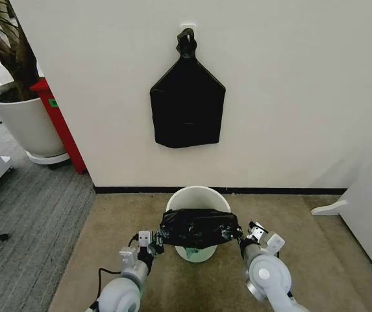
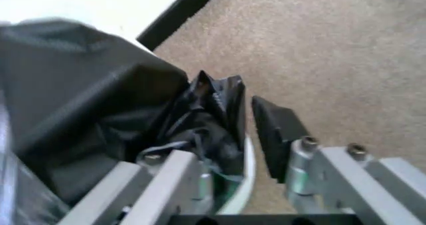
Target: Place the garbage bag over the trash bin.
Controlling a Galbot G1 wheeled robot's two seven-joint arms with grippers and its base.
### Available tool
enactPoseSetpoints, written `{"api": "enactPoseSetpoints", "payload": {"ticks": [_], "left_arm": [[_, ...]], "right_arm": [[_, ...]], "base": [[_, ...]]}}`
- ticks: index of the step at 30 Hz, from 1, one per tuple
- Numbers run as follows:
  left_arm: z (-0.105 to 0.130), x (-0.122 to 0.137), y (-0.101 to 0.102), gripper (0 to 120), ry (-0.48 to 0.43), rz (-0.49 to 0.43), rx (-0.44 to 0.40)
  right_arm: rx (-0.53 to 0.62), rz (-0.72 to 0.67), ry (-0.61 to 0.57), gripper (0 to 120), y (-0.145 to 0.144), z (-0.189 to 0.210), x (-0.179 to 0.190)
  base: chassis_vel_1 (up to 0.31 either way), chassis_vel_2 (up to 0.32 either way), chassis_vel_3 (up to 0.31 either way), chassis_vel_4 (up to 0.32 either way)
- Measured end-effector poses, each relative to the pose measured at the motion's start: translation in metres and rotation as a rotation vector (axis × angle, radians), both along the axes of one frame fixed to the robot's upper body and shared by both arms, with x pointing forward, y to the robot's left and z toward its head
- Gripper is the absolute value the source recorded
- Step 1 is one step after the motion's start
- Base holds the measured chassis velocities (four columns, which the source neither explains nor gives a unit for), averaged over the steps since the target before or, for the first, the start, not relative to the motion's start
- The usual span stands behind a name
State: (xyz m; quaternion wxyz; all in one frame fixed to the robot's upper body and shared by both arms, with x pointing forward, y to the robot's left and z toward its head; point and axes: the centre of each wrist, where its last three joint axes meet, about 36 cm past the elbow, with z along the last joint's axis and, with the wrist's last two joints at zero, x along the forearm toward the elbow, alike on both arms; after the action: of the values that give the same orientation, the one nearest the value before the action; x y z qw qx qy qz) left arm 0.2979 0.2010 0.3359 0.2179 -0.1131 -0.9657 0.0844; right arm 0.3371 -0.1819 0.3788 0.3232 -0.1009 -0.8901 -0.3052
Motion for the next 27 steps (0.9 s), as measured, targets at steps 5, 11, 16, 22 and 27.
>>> {"api": "enactPoseSetpoints", "payload": {"ticks": [5, 11, 16, 22, 27], "left_arm": [[0.007, -0.009, 0.011, 33, -0.047, 0.004, 0.041], [0.018, -0.017, 0.019, 53, -0.083, -0.008, 0.069], [0.021, -0.037, 0.024, 74, -0.093, -0.026, 0.101], [0.014, -0.065, 0.025, 95, -0.09, -0.058, 0.12], [0.012, -0.073, 0.025, 100, -0.094, -0.072, 0.098]], "right_arm": [[-0.055, 0.005, -0.004, 36, 0.004, 0.0, -0.012], [-0.136, 0.012, -0.035, 55, 0.006, 0.006, -0.029], [-0.2, 0.028, -0.072, 77, 0.007, 0.012, -0.046], [-0.215, 0.032, -0.095, 97, 0.012, 0.015, -0.064], [-0.199, 0.034, -0.126, 100, 0.016, 0.021, -0.072]], "base": [[0.0, 0.0, 0.0, 0.0], [0.0, 0.0, 0.0, 0.0], [0.0, 0.0, 0.0, 0.0], [0.0, 0.0, 0.0, 0.0], [0.0, 0.0, 0.0, 0.0]]}}
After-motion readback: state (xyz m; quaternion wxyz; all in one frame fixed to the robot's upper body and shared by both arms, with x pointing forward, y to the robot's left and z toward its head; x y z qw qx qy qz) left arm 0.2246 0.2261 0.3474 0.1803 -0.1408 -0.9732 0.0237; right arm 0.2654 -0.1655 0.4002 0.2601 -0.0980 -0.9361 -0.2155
